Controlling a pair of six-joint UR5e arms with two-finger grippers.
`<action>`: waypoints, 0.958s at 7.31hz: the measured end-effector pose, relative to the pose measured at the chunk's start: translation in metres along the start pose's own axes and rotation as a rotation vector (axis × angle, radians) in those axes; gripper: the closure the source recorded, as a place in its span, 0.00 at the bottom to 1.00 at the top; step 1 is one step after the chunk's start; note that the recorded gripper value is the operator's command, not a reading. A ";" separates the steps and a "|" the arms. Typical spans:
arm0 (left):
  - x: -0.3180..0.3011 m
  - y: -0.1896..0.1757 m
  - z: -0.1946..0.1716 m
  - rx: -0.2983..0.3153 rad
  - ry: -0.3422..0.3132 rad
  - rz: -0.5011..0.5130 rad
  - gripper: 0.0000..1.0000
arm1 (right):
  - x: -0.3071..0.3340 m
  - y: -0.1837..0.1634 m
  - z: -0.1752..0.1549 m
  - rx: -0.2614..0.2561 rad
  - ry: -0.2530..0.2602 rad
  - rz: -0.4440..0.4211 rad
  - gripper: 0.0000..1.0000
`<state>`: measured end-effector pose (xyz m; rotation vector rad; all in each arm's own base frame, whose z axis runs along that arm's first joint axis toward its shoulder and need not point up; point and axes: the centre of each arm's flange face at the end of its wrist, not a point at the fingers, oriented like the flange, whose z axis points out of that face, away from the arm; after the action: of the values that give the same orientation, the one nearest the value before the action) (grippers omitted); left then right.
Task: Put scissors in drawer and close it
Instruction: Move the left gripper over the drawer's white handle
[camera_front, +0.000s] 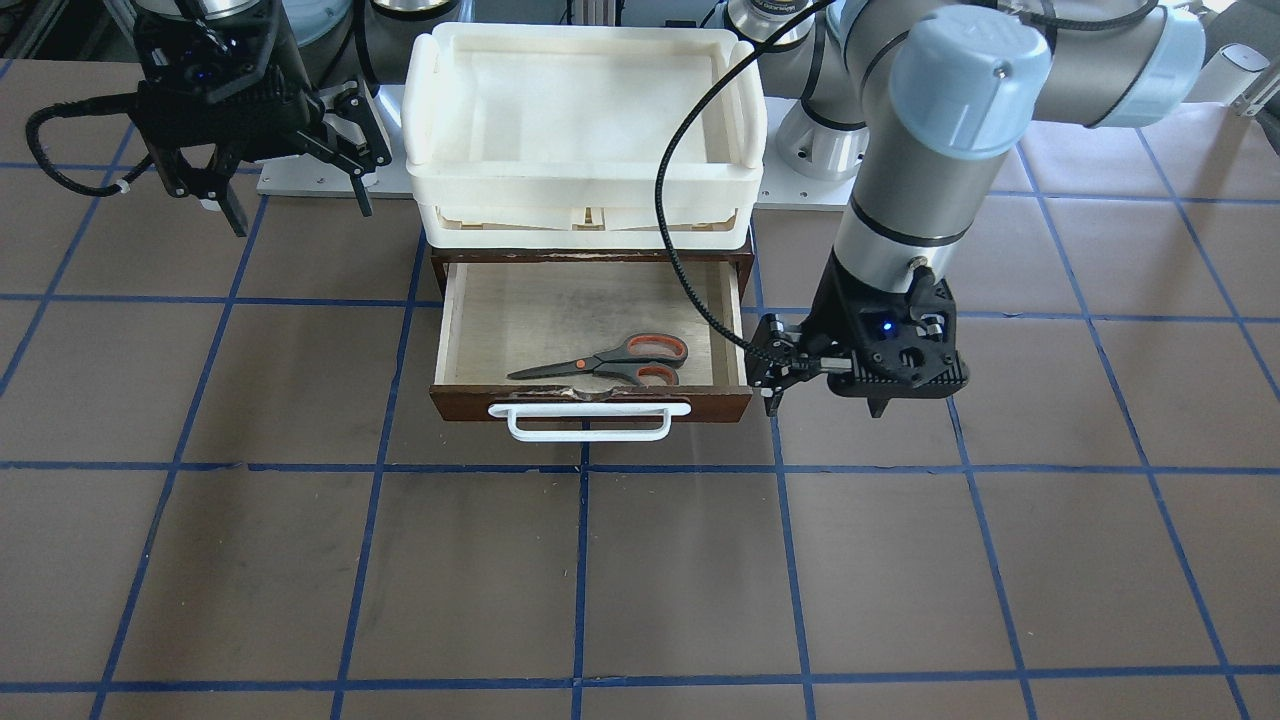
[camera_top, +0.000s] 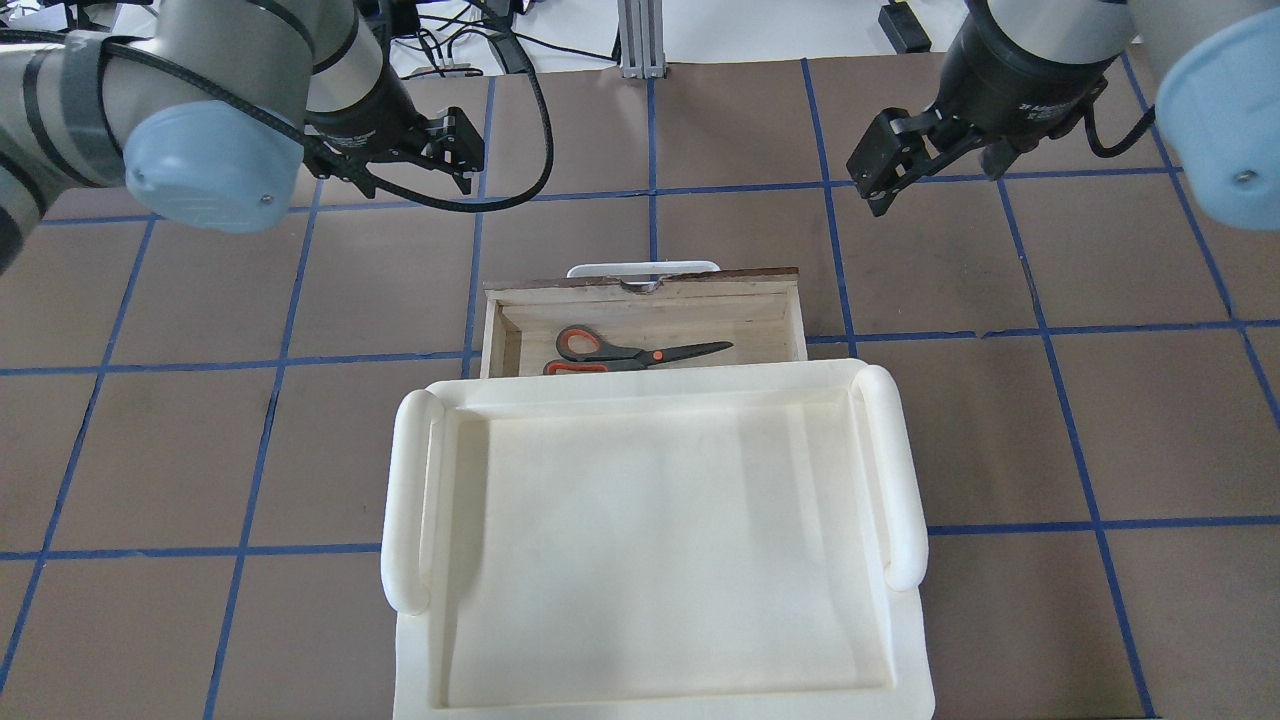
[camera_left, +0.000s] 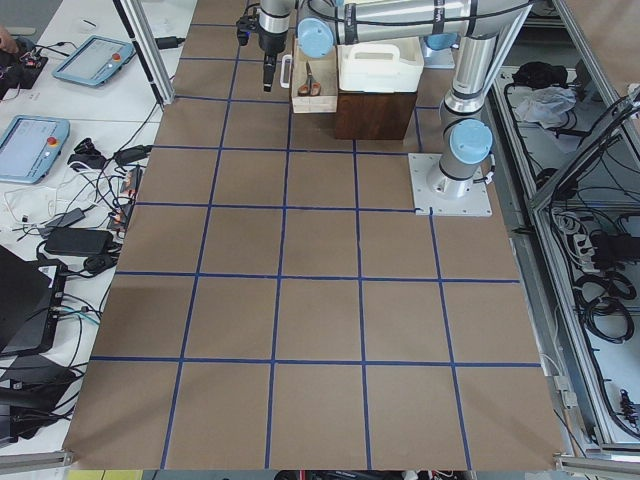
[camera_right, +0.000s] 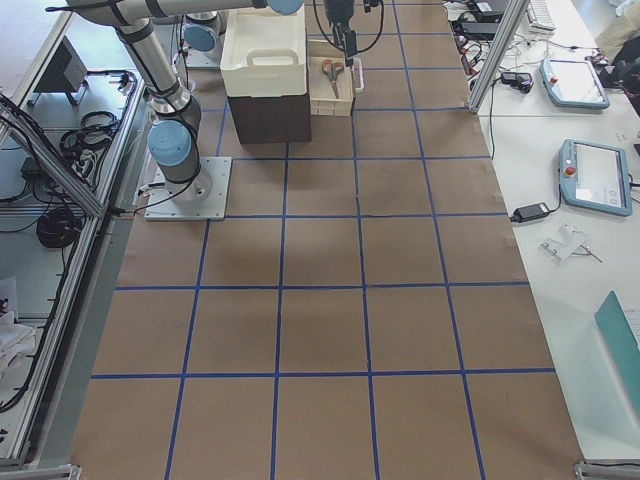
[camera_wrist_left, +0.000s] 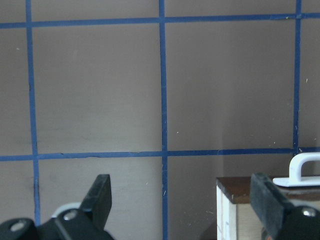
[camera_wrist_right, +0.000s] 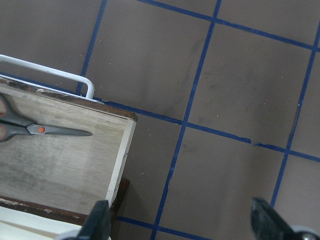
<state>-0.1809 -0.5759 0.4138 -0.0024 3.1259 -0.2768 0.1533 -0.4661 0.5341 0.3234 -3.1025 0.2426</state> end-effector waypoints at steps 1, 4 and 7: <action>0.024 -0.005 0.023 -0.007 -0.009 -0.001 0.00 | 0.001 0.001 -0.002 0.000 0.011 0.095 0.00; 0.086 -0.012 0.084 -0.013 -0.006 0.020 0.00 | -0.002 0.003 -0.003 0.002 0.002 0.221 0.00; 0.119 -0.015 0.134 -0.052 -0.001 0.034 0.00 | -0.013 0.003 -0.002 0.003 0.000 0.288 0.00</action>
<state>-0.2997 -0.6142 0.2840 0.0497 3.1280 -0.1950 0.1653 -0.4605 0.5355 -0.1261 -3.1389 0.2492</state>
